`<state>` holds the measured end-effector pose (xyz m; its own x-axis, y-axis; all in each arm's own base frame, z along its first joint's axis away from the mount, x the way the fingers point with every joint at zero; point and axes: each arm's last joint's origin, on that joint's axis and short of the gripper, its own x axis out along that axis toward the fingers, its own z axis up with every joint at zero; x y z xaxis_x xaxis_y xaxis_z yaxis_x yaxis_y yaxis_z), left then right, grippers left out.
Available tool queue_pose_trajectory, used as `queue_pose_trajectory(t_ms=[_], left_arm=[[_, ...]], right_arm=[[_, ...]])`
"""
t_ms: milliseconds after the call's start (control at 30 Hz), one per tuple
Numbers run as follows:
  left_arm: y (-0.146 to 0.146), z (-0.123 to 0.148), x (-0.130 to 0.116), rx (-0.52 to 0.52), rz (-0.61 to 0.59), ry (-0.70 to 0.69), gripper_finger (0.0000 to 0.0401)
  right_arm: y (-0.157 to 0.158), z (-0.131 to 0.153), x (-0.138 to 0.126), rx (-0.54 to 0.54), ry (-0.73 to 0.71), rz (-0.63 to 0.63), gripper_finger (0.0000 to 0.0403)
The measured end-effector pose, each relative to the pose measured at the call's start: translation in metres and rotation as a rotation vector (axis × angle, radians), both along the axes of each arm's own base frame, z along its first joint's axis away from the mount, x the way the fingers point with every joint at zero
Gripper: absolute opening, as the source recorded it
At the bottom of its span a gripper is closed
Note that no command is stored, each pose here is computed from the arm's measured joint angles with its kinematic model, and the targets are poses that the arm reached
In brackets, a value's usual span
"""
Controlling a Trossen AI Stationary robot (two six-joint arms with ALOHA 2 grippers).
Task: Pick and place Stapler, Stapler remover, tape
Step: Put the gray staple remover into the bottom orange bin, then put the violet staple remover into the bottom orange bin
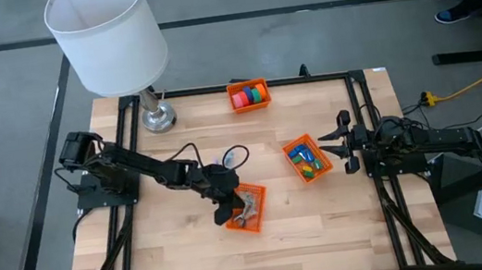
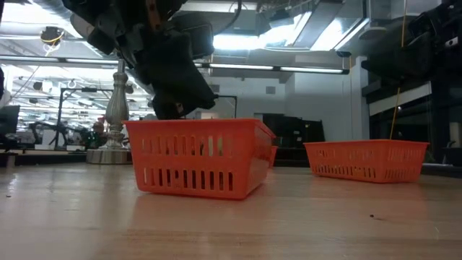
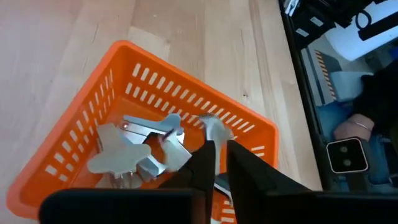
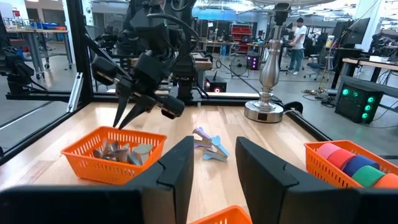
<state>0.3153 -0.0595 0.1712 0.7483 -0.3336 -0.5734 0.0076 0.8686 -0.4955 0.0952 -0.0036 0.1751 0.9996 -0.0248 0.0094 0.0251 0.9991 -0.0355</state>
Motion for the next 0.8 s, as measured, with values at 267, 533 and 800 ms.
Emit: queue_pose_trajectory(t_ms=[267, 533, 800], left_arm=[[0.013, 0.001, -0.004, 0.03, 0.021, 0.044, 0.0079], [0.037, 0.015, -0.016, 0.085, 0.054, 0.076, 0.0099], [0.055, 0.02, -0.042, 0.287, 0.178, 0.256, 0.01]], right_arm=[[0.0, 0.0, 0.0, 0.0, 0.0, 0.0, 0.0124], [0.0, 0.0, 0.0, 0.0, 0.001, 0.0, 0.0124], [0.0, 0.0, 0.0, 0.0, 0.001, 0.0, 0.0124]])
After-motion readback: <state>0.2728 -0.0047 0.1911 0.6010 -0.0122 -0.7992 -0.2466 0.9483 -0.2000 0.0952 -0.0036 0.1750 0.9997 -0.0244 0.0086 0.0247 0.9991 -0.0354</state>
